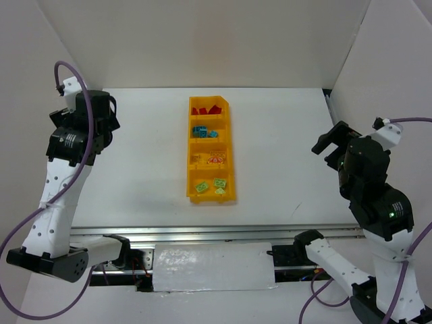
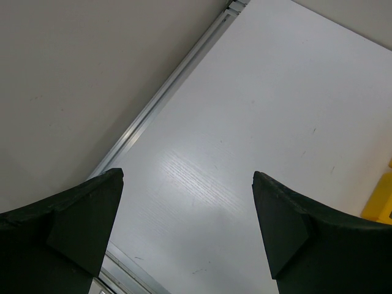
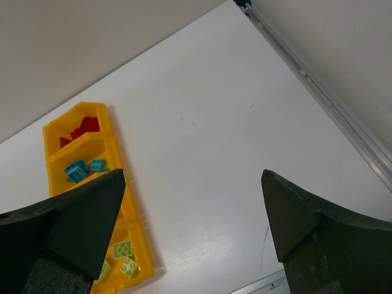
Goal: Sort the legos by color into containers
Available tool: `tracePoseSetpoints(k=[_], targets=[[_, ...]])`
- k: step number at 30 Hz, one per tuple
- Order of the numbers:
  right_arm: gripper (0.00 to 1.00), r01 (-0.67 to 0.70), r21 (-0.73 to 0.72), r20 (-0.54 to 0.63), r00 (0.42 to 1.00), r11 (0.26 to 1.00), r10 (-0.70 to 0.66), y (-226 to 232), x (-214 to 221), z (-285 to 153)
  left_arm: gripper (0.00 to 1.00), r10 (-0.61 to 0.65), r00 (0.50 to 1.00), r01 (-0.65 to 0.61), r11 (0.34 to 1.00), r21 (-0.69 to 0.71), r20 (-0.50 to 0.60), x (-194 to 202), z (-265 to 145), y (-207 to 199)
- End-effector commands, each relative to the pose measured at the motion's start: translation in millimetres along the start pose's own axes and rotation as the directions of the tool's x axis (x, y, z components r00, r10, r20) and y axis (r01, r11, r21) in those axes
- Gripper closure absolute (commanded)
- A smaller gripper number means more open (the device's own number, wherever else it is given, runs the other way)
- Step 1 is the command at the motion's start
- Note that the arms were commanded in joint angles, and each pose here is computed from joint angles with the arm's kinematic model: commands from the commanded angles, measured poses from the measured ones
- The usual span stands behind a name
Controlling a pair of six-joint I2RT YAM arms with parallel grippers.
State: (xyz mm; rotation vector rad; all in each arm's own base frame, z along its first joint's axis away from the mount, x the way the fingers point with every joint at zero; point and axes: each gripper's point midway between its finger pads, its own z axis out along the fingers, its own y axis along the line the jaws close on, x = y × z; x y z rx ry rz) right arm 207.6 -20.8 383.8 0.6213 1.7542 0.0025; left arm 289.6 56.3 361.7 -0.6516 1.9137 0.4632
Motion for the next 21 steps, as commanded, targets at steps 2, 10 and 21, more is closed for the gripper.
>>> tracePoseSetpoints(k=[2,10,21], targets=[[0.0,-0.034,-0.031,0.087,0.995,0.999,0.037,-2,-20,-11,0.01,-0.055,0.998,0.055,0.998,-0.001,0.037,-13,-2,-1],[0.0,-0.048,-0.071,0.057,0.997,0.996,0.052,2,-11,-14,0.0,-0.046,0.999,0.045,0.997,0.057,0.013,-7,3,-17],[0.0,-0.052,-0.098,0.035,0.998,0.994,0.056,10,-7,-10,0.01,-0.02,1.0,0.02,0.998,0.062,0.013,-3,4,-16]])
